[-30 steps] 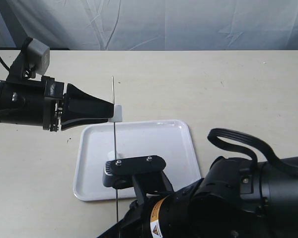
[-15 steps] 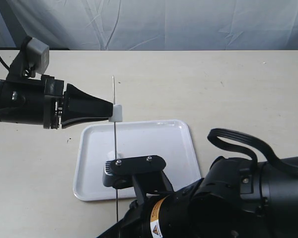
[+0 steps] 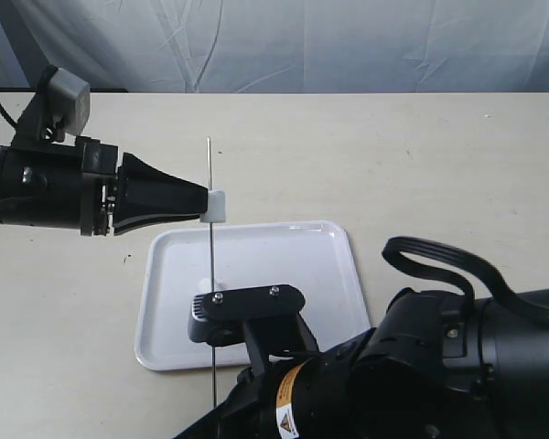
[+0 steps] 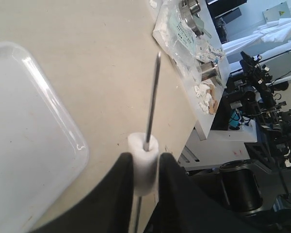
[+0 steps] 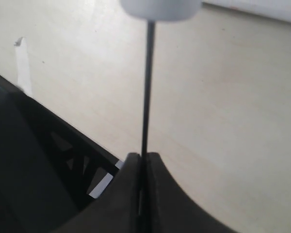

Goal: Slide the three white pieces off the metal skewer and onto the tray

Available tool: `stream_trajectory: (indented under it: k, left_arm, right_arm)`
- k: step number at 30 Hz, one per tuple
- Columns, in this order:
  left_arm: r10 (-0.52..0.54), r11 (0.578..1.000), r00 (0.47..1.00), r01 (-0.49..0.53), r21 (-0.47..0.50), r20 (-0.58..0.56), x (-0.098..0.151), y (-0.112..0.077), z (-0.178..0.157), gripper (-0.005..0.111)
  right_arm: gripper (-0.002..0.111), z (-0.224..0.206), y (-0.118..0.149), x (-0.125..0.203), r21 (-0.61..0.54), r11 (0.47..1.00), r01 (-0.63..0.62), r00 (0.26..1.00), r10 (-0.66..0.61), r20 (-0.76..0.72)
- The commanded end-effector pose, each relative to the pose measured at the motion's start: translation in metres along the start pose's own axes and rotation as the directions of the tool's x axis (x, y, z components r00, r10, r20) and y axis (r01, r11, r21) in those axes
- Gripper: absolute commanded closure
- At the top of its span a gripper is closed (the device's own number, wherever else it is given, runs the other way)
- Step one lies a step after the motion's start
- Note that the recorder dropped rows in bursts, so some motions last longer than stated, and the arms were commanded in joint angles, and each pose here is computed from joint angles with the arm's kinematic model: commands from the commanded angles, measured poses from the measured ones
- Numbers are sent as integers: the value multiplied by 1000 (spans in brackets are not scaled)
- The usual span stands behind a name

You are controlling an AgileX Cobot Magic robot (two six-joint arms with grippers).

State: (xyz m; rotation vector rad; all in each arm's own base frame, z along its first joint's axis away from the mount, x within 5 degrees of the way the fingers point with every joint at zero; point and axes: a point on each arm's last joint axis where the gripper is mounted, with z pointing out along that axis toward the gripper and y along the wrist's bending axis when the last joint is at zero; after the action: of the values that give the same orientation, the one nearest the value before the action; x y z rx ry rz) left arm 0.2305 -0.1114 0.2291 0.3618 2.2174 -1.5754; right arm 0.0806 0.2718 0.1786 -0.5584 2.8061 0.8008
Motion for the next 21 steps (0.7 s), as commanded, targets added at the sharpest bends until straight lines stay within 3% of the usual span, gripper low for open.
stream_trajectory:
  k: [1, 3, 21]
  left_arm:
    - [24, 1000, 1000, -24, 1, 16, 0, -2, 0, 99]
    - [26, 1000, 1000, -26, 1, 16, 0, -2, 0, 107]
    - [2, 999, 992, -9, 54, 128, -12, -7, -1, 107]
  right_arm:
    - [109, -1, 0, -1, -4, 1000, 8, 1000, -8, 12]
    - [109, -1, 0, -1, -4, 1000, 8, 1000, -8, 12]
    - [109, 6, -3, 2, 24, 1000, 7, 1000, -7, -23]
